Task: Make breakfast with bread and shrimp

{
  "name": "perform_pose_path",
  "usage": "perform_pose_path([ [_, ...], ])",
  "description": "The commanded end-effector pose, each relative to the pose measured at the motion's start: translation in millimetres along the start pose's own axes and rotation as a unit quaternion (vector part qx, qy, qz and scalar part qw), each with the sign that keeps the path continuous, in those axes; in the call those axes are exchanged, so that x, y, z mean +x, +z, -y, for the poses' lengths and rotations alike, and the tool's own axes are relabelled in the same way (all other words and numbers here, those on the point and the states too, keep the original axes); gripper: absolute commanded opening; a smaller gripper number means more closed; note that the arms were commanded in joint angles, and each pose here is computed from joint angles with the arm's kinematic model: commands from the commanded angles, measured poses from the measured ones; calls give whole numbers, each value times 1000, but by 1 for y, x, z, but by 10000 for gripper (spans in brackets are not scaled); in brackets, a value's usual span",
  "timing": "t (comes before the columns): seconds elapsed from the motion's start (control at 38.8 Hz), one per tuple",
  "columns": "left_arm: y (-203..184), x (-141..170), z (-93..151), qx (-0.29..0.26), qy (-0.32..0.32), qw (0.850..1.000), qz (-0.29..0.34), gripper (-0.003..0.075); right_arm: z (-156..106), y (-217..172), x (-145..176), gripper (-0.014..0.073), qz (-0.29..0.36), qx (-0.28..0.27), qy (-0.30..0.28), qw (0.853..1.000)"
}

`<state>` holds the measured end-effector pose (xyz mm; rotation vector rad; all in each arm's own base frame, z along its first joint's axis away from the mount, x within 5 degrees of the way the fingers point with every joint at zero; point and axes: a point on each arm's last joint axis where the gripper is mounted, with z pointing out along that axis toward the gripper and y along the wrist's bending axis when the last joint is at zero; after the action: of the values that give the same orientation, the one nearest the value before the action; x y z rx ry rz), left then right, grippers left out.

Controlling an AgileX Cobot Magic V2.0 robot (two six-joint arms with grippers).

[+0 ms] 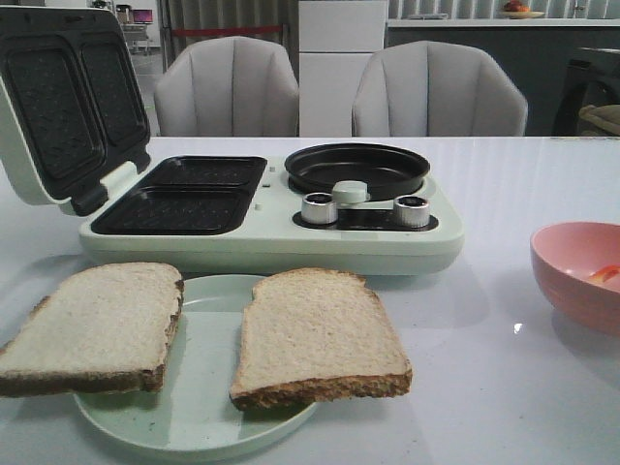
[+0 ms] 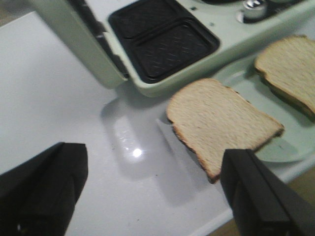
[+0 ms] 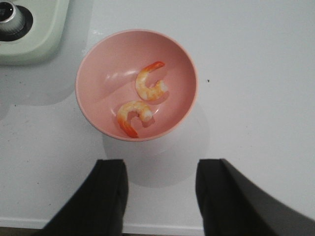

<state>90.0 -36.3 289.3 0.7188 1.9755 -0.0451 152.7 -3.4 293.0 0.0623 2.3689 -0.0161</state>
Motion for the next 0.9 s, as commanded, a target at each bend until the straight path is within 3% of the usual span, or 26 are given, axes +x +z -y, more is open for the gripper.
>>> perform_pose_path([
  [0.0, 7, -17, 6, 29, 73, 997, 28, 601, 0, -7, -14, 445, 46, 0, -4, 999],
  [0.15, 29, -16, 20, 71, 196, 978, -26, 601, 0, -7, -14, 445, 46, 0, -4, 999],
  [0.31, 52, -8, 37, 92, 262, 958, -71, 601, 0, -7, -14, 445, 46, 0, -4, 999],
  [0.49, 73, -3, 53, 71, 304, 945, -93, 601, 0, -7, -14, 445, 46, 0, -4, 999],
  [0.88, 122, 8, 76, 27, 329, 931, -155, 548, 0, -7, -14, 445, 46, 0, -4, 999],
])
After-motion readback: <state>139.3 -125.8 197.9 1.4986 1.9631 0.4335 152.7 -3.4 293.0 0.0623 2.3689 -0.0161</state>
